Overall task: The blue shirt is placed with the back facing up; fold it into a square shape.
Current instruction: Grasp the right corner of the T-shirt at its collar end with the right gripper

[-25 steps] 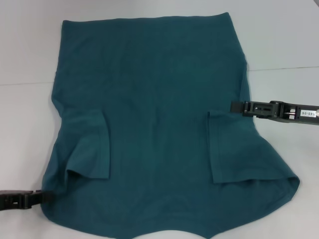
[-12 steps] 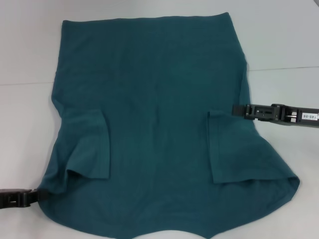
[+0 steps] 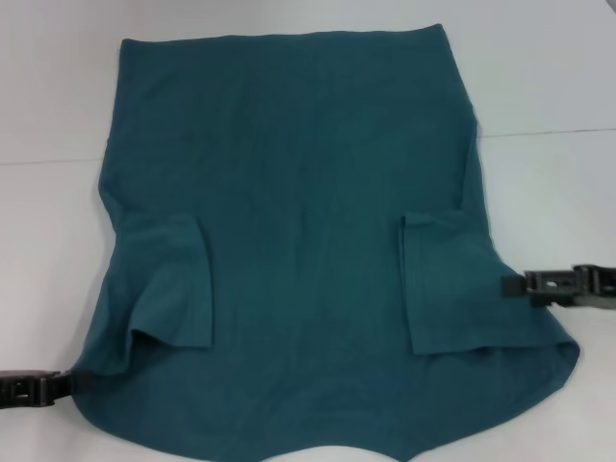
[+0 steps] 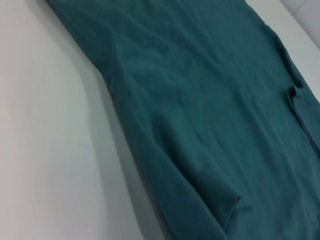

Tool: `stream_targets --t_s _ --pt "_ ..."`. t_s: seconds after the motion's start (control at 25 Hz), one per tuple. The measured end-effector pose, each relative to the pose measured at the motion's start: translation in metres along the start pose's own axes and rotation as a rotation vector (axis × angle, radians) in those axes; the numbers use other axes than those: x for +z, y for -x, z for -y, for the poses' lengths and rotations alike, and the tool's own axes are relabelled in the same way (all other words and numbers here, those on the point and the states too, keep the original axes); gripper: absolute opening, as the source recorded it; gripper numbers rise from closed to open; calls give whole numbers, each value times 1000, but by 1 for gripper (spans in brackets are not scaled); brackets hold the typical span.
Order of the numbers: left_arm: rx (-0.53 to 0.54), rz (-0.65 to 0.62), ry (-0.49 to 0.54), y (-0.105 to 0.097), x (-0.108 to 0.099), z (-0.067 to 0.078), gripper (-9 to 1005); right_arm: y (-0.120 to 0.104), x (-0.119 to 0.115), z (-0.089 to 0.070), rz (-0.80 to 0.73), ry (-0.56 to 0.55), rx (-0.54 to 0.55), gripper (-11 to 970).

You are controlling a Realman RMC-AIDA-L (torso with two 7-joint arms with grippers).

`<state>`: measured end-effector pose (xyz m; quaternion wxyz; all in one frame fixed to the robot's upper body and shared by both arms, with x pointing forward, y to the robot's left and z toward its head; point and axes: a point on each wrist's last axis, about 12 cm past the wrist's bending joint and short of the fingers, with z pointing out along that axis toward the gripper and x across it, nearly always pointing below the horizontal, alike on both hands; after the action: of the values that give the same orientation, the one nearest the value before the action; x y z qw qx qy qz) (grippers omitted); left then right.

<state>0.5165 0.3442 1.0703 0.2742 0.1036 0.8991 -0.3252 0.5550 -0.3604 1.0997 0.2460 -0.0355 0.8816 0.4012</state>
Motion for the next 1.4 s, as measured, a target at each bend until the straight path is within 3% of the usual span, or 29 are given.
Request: stream_targets --t_s 0.36,0.56,1.4 --pt "-12 18 15 0 -5 -4 28 -29 -35 23 18 -76 106 915" --pt "-14 22 23 1 -5 -5 28 -38 -43 30 35 -99 132 915" --pt "-10 20 22 0 -4 -5 28 -39 -15 27 9 -116 104 916"
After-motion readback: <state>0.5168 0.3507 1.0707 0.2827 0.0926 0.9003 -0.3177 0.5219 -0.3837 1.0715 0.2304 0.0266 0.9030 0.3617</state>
